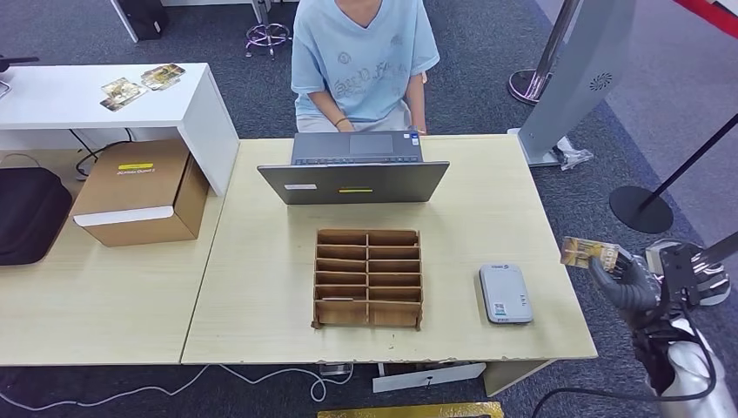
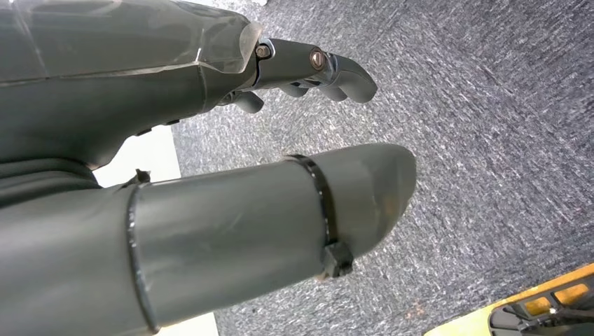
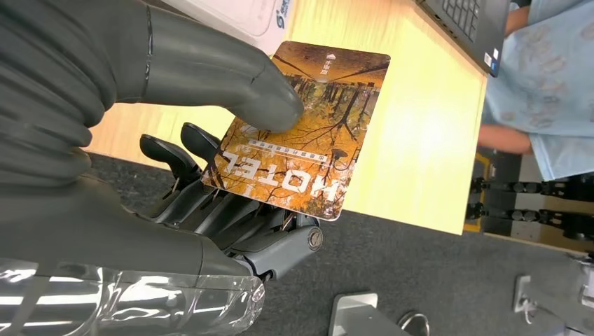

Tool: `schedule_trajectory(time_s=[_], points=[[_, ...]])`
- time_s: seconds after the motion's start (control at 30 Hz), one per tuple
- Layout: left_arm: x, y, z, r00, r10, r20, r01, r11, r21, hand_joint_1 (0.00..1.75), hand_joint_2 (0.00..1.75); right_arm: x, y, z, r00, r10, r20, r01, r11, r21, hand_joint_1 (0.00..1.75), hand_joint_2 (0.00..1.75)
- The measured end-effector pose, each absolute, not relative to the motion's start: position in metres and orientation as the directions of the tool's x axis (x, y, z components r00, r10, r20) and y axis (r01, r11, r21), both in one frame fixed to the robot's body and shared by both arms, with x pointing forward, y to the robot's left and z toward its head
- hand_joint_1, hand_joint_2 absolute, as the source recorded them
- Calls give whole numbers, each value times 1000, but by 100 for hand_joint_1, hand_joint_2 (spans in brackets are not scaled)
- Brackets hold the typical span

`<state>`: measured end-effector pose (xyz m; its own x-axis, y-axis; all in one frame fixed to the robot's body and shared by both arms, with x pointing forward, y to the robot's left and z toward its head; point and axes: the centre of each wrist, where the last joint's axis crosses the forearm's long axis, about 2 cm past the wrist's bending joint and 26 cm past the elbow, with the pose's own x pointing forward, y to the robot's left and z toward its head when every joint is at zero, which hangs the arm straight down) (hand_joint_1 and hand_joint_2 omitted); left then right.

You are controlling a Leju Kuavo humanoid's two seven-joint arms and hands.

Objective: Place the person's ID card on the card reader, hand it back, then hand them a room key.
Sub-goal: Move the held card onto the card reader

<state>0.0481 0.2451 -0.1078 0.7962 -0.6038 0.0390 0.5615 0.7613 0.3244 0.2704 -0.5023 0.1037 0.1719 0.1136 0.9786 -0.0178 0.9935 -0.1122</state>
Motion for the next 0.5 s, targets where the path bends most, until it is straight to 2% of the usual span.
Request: schedule_trajectory(time_s=[0.3, 0.5], points=[[48, 247, -108, 792, -608, 55, 561, 761, 326, 0, 0, 270, -524, 114, 255, 124, 959, -173, 982, -81, 175, 175], [48, 249, -108, 789, -611, 59, 563, 759, 327, 0, 0, 270, -526, 108, 295, 129, 947, -209, 976, -68, 175, 175]])
